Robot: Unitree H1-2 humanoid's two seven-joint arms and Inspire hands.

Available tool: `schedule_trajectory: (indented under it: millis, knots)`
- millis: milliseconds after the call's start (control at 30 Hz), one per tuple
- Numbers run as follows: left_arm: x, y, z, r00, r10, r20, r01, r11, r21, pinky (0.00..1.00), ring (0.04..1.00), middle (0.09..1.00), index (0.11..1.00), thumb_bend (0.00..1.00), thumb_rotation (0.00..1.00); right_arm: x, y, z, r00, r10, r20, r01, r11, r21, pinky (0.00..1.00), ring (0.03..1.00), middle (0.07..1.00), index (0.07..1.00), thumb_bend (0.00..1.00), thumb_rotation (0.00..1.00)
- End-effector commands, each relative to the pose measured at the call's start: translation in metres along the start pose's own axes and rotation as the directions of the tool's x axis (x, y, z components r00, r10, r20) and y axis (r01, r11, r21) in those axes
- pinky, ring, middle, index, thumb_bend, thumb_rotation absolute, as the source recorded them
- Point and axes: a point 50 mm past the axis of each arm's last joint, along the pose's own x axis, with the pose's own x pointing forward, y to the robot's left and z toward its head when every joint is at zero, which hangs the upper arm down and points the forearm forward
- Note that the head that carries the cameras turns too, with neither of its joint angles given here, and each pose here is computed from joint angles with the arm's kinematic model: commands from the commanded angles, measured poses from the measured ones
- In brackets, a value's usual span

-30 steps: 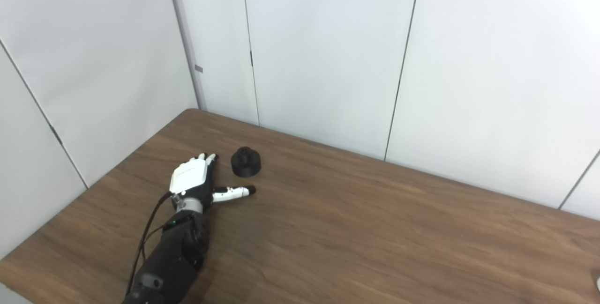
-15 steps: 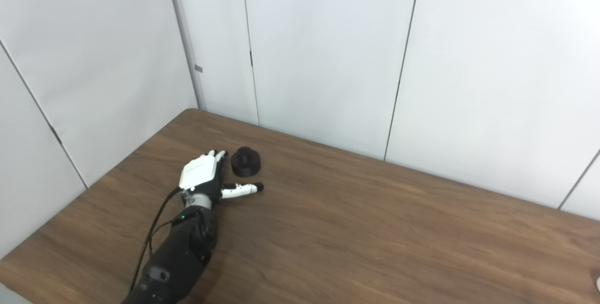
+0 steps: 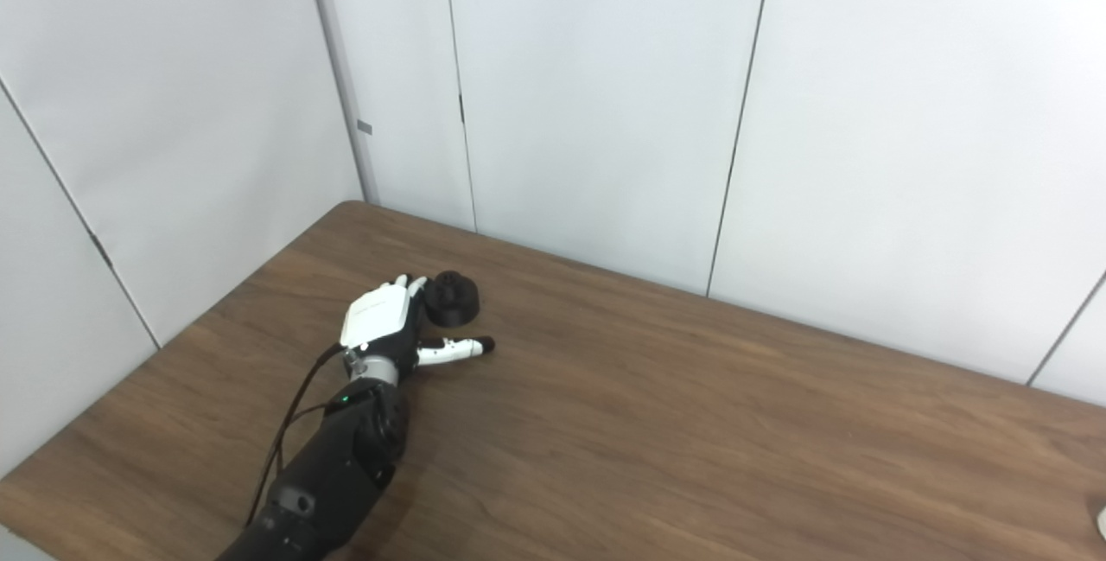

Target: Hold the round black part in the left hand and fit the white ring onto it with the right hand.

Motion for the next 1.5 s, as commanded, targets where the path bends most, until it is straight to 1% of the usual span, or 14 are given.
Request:
schedule_trajectory:
  millis: [0, 400, 500, 567, 600, 633, 667, 700, 767, 833, 1000, 1267, 1367, 1467]
  knots:
    - [0.014, 0.023, 0.011, 0.997, 0.072, 0.03, -0.072, 0.997, 0.0, 1.0, 1.0, 1.0, 0.941, 0.99, 0.59, -0.026, -0.001, -0.022, 0.992, -0.03, -0.121, 0.032, 0.999, 0.011, 1.0, 1.0, 1.0, 1.0, 0.62, 0.86]
    - [0.021, 0.028, 0.008, 0.996, 0.093, 0.015, -0.093, 0.996, -0.012, 1.0, 1.0, 1.0, 0.937, 1.0, 0.6, -0.033, -0.001, -0.022, 0.991, -0.031, -0.128, 0.033, 0.999, 0.015, 1.0, 1.0, 1.0, 1.0, 0.64, 0.87]
    - [0.025, 0.032, 0.007, 0.993, 0.12, 0.008, -0.12, 0.992, -0.023, 1.0, 1.0, 0.997, 0.919, 0.94, 0.56, -0.035, -0.001, -0.021, 0.992, -0.028, -0.125, 0.03, 0.999, 0.014, 1.0, 1.0, 1.0, 1.0, 0.63, 0.86]
    - [0.027, 0.033, 0.007, 0.989, 0.15, 0.007, -0.149, 0.987, -0.06, 1.0, 1.0, 0.983, 0.867, 0.86, 0.44, -0.036, -0.001, -0.021, 0.992, -0.026, -0.124, 0.028, 0.999, 0.016, 1.0, 1.0, 1.0, 1.0, 0.63, 0.86]
    - [0.028, 0.033, 0.007, 0.985, 0.174, 0.008, -0.173, 0.979, -0.106, 1.0, 0.993, 0.969, 0.819, 0.83, 0.35, -0.037, -0.001, -0.021, 0.992, -0.027, -0.123, 0.029, 0.999, 0.017, 1.0, 1.0, 1.0, 1.0, 0.63, 0.86]
    - [0.03, 0.033, 0.007, 0.98, 0.198, 0.004, -0.195, 0.969, -0.152, 1.0, 0.974, 0.94, 0.72, 0.79, 0.21, -0.037, 0.0, -0.02, 0.992, -0.027, -0.123, 0.029, 0.999, 0.016, 1.0, 1.0, 1.0, 1.0, 0.62, 0.86]
    - [0.032, 0.032, 0.006, 0.976, 0.218, 0.002, -0.214, 0.958, -0.189, 1.0, 0.961, 0.922, 0.609, 0.66, 0.13, -0.038, 0.0, -0.02, 0.992, -0.027, -0.124, 0.029, 0.999, 0.013, 1.0, 1.0, 1.0, 1.0, 0.61, 0.86]
    - [0.033, 0.032, 0.005, 0.973, 0.231, 0.0, -0.226, 0.951, -0.211, 1.0, 0.95, 0.907, 0.55, 0.59, 0.1, -0.038, 0.0, -0.019, 0.992, -0.028, -0.124, 0.029, 1.0, 0.011, 1.0, 1.0, 1.0, 1.0, 0.61, 0.86]
    - [0.036, 0.03, 0.005, 0.969, 0.246, -0.008, -0.239, 0.935, -0.261, 1.0, 0.93, 0.884, 0.497, 0.53, 0.06, -0.039, 0.0, -0.02, 0.991, -0.032, -0.131, 0.033, 0.999, 0.009, 1.0, 1.0, 1.0, 1.0, 0.62, 0.86]
    - [0.038, 0.029, 0.005, 0.968, 0.251, -0.011, -0.243, 0.924, -0.296, 1.0, 0.923, 0.871, 0.484, 0.52, 0.05, -0.039, 0.0, -0.019, 0.991, -0.033, -0.133, 0.035, 0.999, 0.01, 1.0, 1.0, 1.0, 1.0, 0.64, 0.86]
    - [0.038, 0.025, 0.006, 0.968, 0.248, 0.021, -0.225, 0.908, -0.354, 1.0, 0.913, 0.864, 0.48, 0.51, 0.05, -0.039, 0.0, -0.021, 0.991, -0.033, -0.129, 0.035, 0.999, 0.007, 1.0, 1.0, 1.0, 1.0, 0.64, 0.87]
    - [0.036, 0.022, 0.003, 0.969, 0.242, 0.054, -0.201, 0.894, -0.401, 1.0, 0.92, 0.871, 0.475, 0.52, 0.05, -0.037, 0.0, -0.022, 0.992, -0.03, -0.122, 0.031, 1.0, 0.005, 1.0, 1.0, 1.0, 1.0, 0.66, 0.88]
    - [0.036, 0.023, 0.004, 0.969, 0.239, 0.066, -0.192, 0.893, -0.408, 1.0, 0.915, 0.874, 0.475, 0.52, 0.05, -0.037, 0.0, -0.022, 0.992, -0.035, -0.124, 0.036, 0.999, -0.001, 1.0, 1.0, 1.0, 1.0, 0.66, 0.88]
    - [0.036, 0.024, 0.005, 0.969, 0.228, 0.098, -0.174, 0.906, -0.385, 1.0, 0.918, 0.887, 0.475, 0.52, 0.05, -0.037, 0.001, -0.021, 0.992, -0.037, -0.124, 0.037, 0.999, -0.002, 1.0, 1.0, 1.0, 1.0, 0.66, 0.88]
